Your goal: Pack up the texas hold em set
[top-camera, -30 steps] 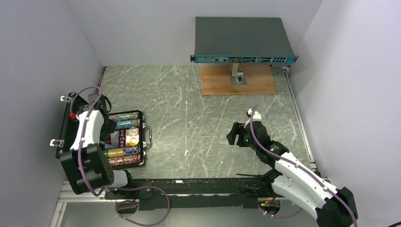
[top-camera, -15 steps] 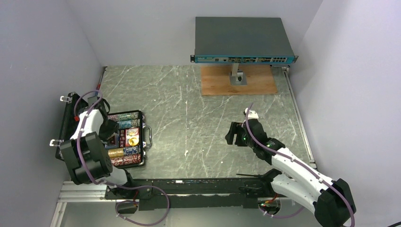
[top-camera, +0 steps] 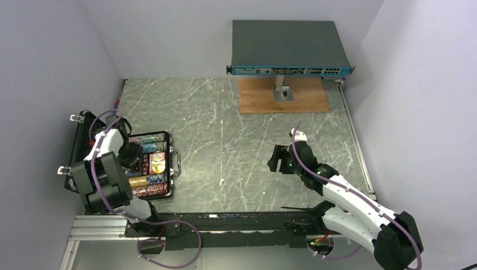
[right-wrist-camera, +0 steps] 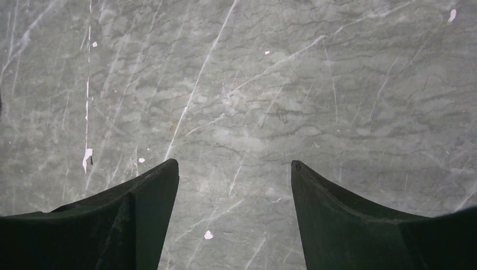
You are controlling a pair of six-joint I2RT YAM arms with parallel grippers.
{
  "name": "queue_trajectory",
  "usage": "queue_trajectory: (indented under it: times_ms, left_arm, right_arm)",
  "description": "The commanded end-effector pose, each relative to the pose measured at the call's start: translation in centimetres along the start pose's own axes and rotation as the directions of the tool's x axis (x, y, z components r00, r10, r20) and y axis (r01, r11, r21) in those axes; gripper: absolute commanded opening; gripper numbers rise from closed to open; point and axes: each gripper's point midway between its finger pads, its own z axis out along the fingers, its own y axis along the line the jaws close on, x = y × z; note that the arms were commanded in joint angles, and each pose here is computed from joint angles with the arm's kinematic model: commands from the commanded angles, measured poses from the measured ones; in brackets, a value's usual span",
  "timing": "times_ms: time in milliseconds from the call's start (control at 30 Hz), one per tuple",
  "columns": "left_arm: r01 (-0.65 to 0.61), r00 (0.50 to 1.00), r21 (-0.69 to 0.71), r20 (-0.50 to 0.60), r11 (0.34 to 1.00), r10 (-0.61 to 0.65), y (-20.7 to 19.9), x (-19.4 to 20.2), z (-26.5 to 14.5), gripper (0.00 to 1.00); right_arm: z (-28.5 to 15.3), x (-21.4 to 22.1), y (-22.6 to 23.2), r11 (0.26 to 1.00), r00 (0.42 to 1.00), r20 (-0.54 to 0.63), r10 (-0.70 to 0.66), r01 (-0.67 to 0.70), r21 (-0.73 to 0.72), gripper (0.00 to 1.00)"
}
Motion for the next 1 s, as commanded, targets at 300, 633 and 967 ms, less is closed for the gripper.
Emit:
queue_trajectory:
  times_ms: [300, 633, 967]
  left_arm:
    - [0.110, 0.989, -0.055, 0.105, 0.992, -0.104, 1.9, -1.9, -2.5, 0.80]
    - [0.028, 0.984, 0.029, 0.174, 0.999, -0.032, 1.2, -2.2, -5.8, 0.99]
    - [-0.462, 0.866, 0.265, 0.339, 0.846, 0.367, -3.3, 2.7, -12.2, 0.99]
  right_arm:
    - [-0.5, -2.1, 1.0, 0.999, 0.997, 0.080, 0.010, -0.007, -0.040, 0.75]
    - [-0.9, -2.3, 1.4, 0.998, 0.995, 0.095, 0.009, -0.003, -0.064, 0.75]
    - [-1.3, -2.5, 1.3, 0.997, 0.991, 0.130, -0.007, 0.018, -0.079, 0.75]
